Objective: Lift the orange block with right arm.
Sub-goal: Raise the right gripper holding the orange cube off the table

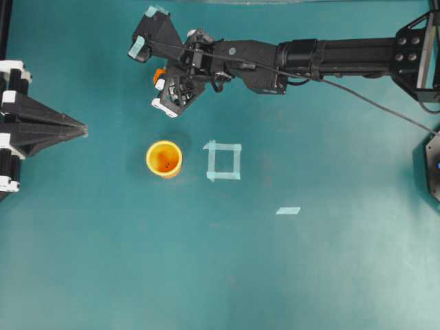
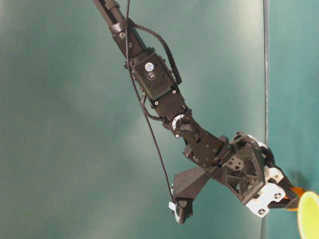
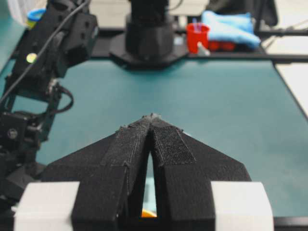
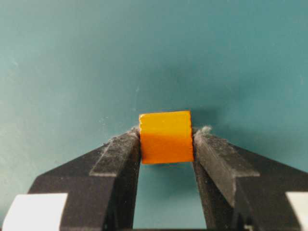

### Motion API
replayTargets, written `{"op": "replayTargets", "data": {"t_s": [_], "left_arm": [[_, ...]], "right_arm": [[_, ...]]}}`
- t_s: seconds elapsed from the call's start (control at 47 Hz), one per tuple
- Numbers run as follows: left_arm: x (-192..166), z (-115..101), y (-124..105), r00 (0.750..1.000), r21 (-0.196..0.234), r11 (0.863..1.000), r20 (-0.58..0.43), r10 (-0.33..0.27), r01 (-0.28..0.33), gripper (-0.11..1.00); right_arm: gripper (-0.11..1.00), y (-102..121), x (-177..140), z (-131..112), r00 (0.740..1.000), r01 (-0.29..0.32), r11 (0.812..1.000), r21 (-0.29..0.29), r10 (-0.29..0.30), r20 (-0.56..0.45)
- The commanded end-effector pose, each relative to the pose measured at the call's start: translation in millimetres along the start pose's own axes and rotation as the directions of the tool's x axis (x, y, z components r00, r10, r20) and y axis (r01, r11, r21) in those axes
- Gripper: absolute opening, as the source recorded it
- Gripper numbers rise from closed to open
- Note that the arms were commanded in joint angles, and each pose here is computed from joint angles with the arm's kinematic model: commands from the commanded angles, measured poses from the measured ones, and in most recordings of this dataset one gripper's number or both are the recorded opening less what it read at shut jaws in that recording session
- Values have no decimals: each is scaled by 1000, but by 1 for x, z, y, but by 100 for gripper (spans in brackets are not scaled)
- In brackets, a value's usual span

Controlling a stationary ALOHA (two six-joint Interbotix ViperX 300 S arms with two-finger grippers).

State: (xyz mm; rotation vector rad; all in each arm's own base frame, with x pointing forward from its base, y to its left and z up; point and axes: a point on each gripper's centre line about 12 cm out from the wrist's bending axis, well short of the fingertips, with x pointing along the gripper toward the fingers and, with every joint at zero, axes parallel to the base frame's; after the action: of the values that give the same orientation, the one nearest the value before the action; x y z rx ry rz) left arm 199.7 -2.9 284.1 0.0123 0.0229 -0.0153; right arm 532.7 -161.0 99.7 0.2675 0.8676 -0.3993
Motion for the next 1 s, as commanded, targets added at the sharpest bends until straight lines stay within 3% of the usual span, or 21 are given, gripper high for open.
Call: {"op": "replayTargets", "data": {"t_s": [0.0,0.979], "left_arm": [[2,13,1,999,6,1000,34,3,-3,0],[1,12,1,1000,6,1000,25,3,-3,0]], "right_arm": [[41,8,-24,21,998,-17,1000,-5,17,58],[41,21,-115,70,986,-36,999,-9,37,163]]}}
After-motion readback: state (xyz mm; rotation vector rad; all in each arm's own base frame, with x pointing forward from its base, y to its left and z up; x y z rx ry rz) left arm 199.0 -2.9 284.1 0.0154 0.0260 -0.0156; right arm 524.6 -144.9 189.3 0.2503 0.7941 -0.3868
